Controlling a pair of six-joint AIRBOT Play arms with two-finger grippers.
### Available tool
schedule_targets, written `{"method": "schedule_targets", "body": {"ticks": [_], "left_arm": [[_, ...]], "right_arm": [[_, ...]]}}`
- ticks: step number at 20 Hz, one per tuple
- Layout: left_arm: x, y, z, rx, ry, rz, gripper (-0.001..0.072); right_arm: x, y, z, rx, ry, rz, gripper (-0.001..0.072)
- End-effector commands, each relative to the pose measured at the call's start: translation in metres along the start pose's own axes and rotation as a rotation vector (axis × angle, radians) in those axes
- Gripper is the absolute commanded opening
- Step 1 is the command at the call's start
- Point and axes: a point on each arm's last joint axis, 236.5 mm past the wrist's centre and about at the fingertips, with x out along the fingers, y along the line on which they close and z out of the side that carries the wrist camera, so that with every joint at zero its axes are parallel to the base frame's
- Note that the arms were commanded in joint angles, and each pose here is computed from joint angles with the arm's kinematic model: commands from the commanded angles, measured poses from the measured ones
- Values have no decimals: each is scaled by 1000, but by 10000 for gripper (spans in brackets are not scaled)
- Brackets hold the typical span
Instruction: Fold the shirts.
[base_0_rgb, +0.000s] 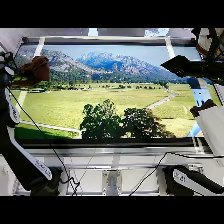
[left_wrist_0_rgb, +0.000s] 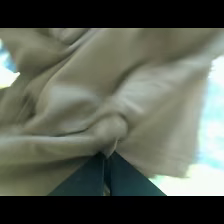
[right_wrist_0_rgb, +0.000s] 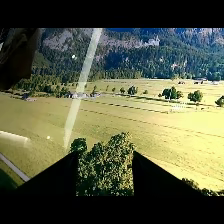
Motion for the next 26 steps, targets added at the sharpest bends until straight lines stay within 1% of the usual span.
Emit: {"method": "schedule_targets", "body": {"ticks": [1, 3, 5, 7, 9, 11, 13, 15, 16, 17, 19, 20, 22, 24, 26], "left_arm": [[-47, -90, 51, 71, -136, -266, 15], [-109, -159, 94, 152, -270, -418, 15], [-192, -236, 129, 200, -413, -589, 14], [-291, -319, 138, 280, -518, -796, 15], [-388, -394, 107, 408, -527, -1005, 15], [-470, -447, 61, 534, -502, -1166, 15], [-529, -475, 27, 559, -447, -1289, 15], [-560, -489, 3, 546, -372, -1361, 15], [-558, -492, -9, 569, -331, -1348, 15], [-540, -492, -19, 586, -276, -1294, 15], [-469, -479, -52, 581, -60, -1089, 15], [-429, -465, -82, 607, 82, -973, 15], [-369, -434, -146, 676, 335, -818, 15], [-327, -417, -195, 658, 499, -767, 15], [-287, -407, -233, 610, 591, -724, 15]], "right_arm": [[0, -4, 4, -11, -15, -20, 401], [0, -15, 8, -29, -34, -67, 401], [-1, -27, 11, -53, -45, -121, 400], [-3, -35, 14, -69, -54, -156, 400], [-3, -37, 16, -72, -64, -164, 400], [-3, -37, 19, -72, -74, -164, 400], [-4, -36, 21, -70, -85, -161, 400], [-3, -34, 22, -65, -89, -152, 400], [-3, -32, 21, -61, -87, -145, 401], [-3, -31, 21, -58, -84, -138, 400], [-2, -30, 19, -56, -78, -134, 400], [-2, -30, 18, -56, -73, -132, 400], [-2, -29, 15, -56, -59, -129, 401], [-2, -28, 12, -55, -48, -126, 400], [-1, -27, 7, -54, -28, -120, 401]]}}
